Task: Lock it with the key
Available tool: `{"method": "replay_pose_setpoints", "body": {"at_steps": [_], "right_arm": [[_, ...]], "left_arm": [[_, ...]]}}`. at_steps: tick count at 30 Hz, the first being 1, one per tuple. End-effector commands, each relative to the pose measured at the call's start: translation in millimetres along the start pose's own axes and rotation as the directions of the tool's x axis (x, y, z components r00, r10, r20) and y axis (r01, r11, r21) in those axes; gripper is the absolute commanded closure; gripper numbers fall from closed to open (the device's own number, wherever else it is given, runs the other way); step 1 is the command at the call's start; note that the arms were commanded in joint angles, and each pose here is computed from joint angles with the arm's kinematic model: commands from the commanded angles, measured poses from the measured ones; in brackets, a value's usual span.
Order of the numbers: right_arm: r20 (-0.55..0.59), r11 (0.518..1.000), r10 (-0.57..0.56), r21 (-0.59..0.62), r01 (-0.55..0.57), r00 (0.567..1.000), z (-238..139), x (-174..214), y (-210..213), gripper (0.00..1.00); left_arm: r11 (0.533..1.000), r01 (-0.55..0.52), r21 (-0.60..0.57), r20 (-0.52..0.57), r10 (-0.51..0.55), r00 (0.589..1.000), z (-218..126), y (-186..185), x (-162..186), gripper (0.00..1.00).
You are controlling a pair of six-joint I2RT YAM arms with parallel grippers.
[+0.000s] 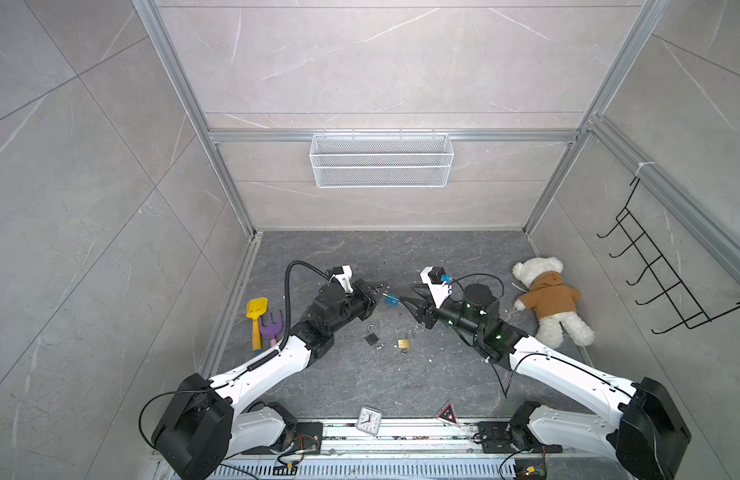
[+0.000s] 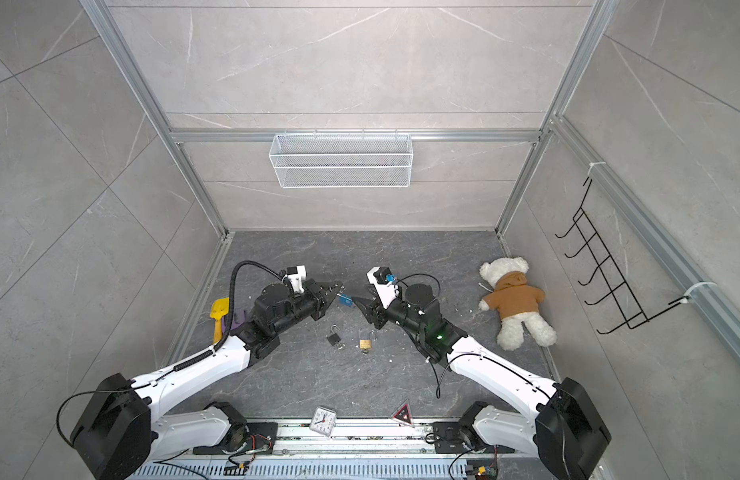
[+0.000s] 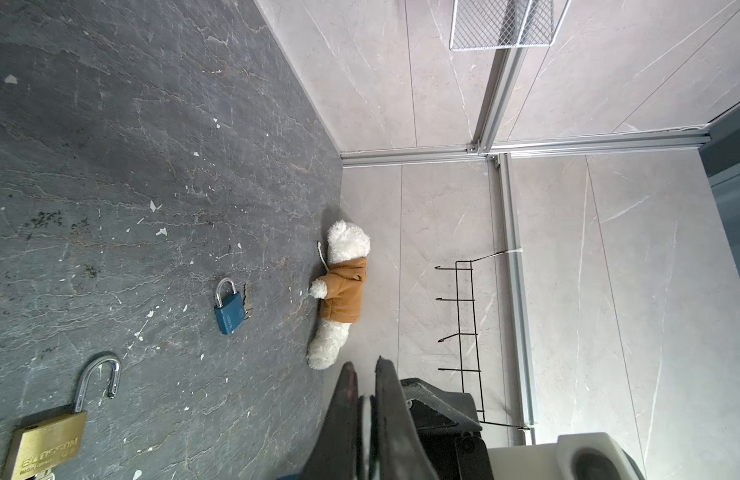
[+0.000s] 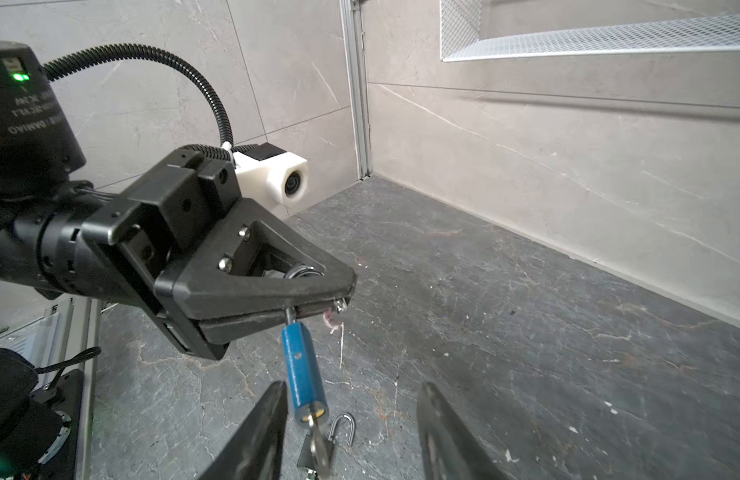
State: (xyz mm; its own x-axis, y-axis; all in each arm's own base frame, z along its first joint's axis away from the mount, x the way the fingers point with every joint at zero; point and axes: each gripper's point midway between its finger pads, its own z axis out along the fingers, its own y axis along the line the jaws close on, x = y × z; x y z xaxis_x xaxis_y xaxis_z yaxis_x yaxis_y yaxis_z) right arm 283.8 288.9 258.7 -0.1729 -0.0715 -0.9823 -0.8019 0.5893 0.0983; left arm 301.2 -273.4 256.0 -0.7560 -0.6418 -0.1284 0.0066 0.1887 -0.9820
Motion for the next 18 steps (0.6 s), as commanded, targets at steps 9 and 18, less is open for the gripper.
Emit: {"method": "replay_pose_setpoints", "body": {"at_steps": [9,18], "right_arm": [[-0.004,0.992,0.051,-0.119,-0.051,0.999,10.3,2.3,18.5,0.49],[-0.037,0.985,0.08,-0.153,-0.085,0.996,20.3,8.1,21.9,0.54]], "left_arm": [[0.995,-0.008,0.104,0.006,0.007,1.0,1.2,-33.8,-4.0,1.0],[0.992,-0.02,0.126,0.009,0.019,1.0,0.5,-42.1,-5.0,1.0]]}}
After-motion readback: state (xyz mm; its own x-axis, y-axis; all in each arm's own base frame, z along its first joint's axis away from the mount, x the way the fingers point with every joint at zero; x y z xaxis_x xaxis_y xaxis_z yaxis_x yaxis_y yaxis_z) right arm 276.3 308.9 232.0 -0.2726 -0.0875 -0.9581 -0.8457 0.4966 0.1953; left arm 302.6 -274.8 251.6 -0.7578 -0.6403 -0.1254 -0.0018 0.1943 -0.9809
